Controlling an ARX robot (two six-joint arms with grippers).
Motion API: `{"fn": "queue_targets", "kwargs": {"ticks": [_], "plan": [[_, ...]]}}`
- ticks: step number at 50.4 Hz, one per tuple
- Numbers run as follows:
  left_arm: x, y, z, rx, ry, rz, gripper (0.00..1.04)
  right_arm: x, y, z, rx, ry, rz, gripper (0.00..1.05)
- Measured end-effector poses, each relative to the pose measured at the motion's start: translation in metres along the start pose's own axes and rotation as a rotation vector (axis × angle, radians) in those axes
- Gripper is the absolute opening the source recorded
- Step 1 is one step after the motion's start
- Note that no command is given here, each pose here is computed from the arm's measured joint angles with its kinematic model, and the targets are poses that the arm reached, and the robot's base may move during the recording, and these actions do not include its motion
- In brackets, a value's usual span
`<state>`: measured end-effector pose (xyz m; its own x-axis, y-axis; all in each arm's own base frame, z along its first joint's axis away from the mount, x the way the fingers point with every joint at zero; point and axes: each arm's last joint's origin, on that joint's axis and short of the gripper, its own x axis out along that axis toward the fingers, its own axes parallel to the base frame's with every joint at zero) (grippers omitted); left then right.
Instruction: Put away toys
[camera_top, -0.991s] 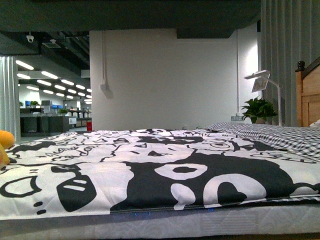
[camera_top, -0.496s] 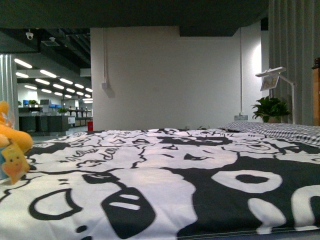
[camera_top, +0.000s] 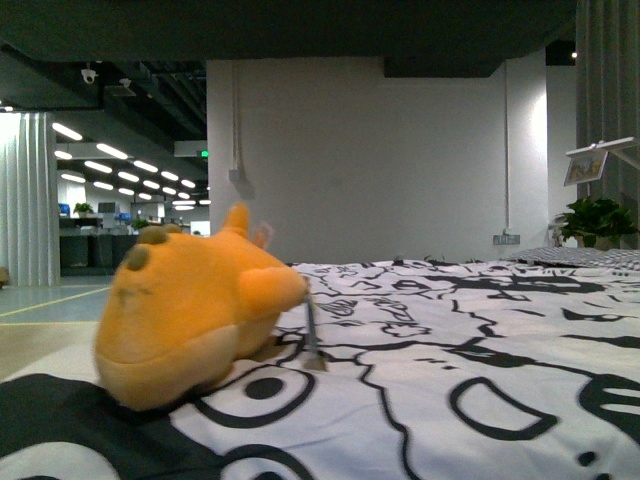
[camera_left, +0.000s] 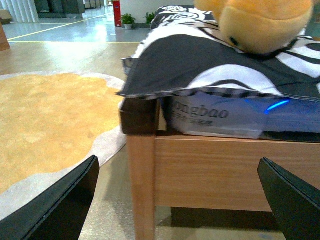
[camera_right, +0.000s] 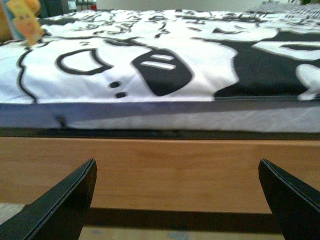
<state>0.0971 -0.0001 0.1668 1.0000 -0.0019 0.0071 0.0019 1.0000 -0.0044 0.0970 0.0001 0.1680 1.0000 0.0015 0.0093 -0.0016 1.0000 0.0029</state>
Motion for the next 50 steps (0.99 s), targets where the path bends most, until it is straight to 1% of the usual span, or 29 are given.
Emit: {"fn": "queue_targets", "kwargs": {"ticks": [38, 39, 42, 44, 46, 47, 50], "plan": [[0.0, 0.0, 0.0, 0.0, 0.0, 0.003, 0.98, 0.0, 0.0, 0.0, 0.0, 0.0, 0.003, 0.98], [0.0, 0.0, 0.0, 0.0, 0.0, 0.002, 0.98, 0.0, 0.0, 0.0, 0.002, 0.002, 0.01, 0.98], [0.0, 0.0, 0.0, 0.0, 0.0, 0.002, 0.98, 0.003, -0.002, 0.0, 0.048, 0.046, 0.155, 0.98], [0.0, 0.0, 0.0, 0.0, 0.0, 0.0, 0.98, 0.005, -0.005, 0.004, 0.082, 0.058, 0.226, 0.98], [0.0, 0.0, 0.0, 0.0, 0.0, 0.0, 0.98, 0.009, -0.011, 0.012, 0.121, 0.054, 0.282, 0.98], [0.0, 0.0, 0.0, 0.0, 0.0, 0.001, 0.98, 0.01, -0.013, 0.015, 0.134, 0.05, 0.292, 0.98], [0.0, 0.0, 0.0, 0.0, 0.0, 0.002, 0.98, 0.016, -0.022, 0.035, 0.159, 0.006, 0.335, 0.98]]}}
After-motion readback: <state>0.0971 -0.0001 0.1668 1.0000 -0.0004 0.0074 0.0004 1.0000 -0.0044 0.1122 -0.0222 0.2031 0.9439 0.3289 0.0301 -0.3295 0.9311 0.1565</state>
